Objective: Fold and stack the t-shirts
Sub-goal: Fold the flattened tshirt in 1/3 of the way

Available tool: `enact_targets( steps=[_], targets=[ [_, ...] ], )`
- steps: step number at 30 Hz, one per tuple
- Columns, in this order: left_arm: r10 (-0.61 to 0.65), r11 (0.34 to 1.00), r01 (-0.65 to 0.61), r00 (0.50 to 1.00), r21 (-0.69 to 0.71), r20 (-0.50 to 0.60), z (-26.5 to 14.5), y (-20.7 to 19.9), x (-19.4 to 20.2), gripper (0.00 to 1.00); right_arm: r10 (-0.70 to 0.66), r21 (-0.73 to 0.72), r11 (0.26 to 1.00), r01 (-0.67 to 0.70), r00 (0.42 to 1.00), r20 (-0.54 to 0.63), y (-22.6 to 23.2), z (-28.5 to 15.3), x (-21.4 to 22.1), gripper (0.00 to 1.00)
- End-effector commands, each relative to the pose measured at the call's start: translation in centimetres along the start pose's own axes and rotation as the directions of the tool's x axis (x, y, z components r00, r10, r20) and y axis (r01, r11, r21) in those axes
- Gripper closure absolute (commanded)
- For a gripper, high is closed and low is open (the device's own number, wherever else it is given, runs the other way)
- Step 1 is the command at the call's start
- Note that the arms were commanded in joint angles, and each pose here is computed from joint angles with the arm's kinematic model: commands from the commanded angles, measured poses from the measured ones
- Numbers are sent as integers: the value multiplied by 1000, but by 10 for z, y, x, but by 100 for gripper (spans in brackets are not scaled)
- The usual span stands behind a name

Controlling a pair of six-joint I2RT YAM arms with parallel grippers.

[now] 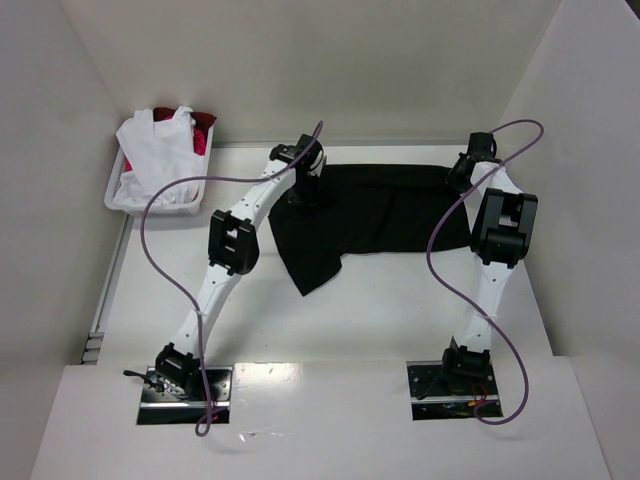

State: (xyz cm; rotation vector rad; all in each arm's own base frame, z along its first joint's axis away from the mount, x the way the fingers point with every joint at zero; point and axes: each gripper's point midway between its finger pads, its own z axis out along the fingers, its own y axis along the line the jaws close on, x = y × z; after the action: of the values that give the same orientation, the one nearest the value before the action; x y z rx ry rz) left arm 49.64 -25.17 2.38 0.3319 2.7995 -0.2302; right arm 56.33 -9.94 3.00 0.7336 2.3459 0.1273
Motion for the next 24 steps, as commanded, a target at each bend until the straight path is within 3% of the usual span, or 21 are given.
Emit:
enact_targets(
  steps=[1, 7, 8, 12, 14, 16, 17, 18, 20, 21, 24],
  targets=[
    [25, 999, -27, 999, -44, -42, -1, 11, 12, 85, -4, 25, 1000, 3, 998, 56, -3, -2, -21, 82],
    [34, 995, -38, 998, -88, -46, -2, 22, 22, 99, 2, 46, 999, -5, 997, 76, -9, -7, -30, 86],
    [31, 993, -41, 995, -108, -91, 6, 28, 39, 100, 2, 46, 999, -5, 997, 76, -9, -7, -30, 86],
    [22, 993, -26, 999, -112, -36, -13, 35, 38, 100, 16, 58, 998, -21, 997, 80, -20, -13, -33, 86],
    [5, 994, -12, 998, -113, -61, -9, 44, 50, 100, 16, 58, 998, -21, 997, 80, -20, -13, -33, 86],
    [-7, 995, 2, 999, -103, -42, -13, 48, 44, 89, 17, 41, 999, -20, 997, 73, -17, -13, -32, 84],
    [-7, 996, 3, 999, -94, -43, -12, 46, 44, 70, 8, 32, 999, -10, 998, 69, -16, -13, -32, 76],
    [-6, 996, 3, 1000, -92, -28, -15, 45, 39, 59, 8, 6, 1000, -8, 998, 68, -10, -17, -33, 68],
    [-3, 997, 4, 1000, -76, 9, -25, 41, 27, 50, -4, -24, 1000, 5, 998, 69, -5, -21, -34, 51],
    [-1, 998, 3, 999, -60, 39, -31, 37, 17, 38, -4, -35, 999, 6, 998, 65, -3, -21, -33, 38],
    [-6, 998, 14, 994, -66, 107, -49, 40, -5, 25, -15, -70, 997, 22, 994, 107, 7, -39, -47, 22]
  ],
)
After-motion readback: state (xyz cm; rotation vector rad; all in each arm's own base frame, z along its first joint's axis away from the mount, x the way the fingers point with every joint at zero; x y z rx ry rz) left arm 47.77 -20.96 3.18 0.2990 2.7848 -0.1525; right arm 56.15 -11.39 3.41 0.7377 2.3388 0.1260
